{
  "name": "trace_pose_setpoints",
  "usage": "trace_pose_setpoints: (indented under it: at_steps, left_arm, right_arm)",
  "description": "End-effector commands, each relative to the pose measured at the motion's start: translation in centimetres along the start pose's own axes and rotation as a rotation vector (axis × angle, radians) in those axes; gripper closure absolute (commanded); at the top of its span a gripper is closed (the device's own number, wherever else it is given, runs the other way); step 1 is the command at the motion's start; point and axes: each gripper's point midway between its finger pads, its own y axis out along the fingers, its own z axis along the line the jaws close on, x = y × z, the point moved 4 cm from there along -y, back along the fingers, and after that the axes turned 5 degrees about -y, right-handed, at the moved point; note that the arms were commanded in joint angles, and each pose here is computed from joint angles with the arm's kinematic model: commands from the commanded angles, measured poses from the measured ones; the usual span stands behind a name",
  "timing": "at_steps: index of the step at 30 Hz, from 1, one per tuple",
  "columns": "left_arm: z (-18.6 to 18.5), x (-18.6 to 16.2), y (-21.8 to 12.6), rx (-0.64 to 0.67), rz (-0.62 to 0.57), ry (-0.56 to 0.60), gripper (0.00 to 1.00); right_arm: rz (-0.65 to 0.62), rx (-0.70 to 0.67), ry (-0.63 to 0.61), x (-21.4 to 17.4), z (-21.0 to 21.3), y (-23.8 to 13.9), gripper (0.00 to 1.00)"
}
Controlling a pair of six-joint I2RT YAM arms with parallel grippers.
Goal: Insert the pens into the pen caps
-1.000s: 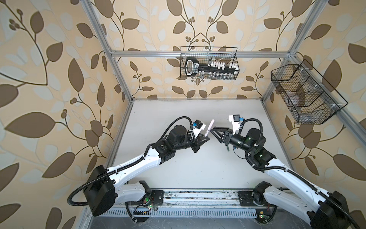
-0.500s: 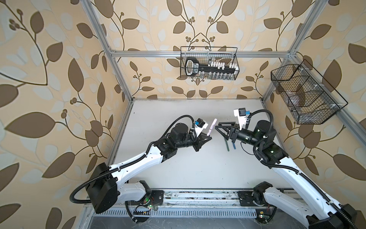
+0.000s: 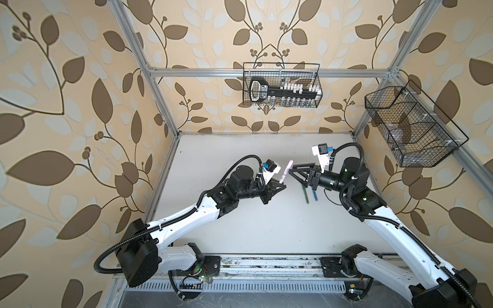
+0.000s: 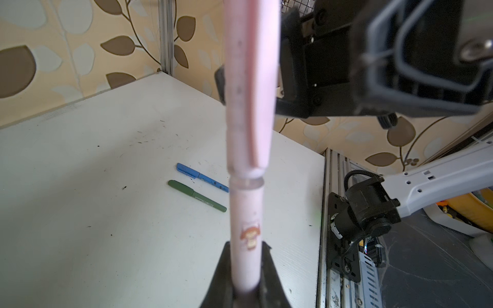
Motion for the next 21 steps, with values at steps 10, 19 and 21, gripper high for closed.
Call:
trace_pose_setpoints:
  at_steps: [10,19,21]
  left_arm:
    - [-1.3,1.3,0.0,-0.060,-0.033,0.037,1.00]
    - [-1.3,1.2,0.3,-0.072,-0.029,0.030,1.00]
    - [-1.3,1.4,0.3,-0.070,-0.037,0.033,1.00]
  right_arm:
    - [-0.056,0.104,-0.031,3.1,1.4,0.8,0.48]
    - [-0.041,0.119,-0.015,2.8,1.1,1.3,0.71]
    - [-0.033,0.122,-0.011,2.6,1.0,1.3,0.78]
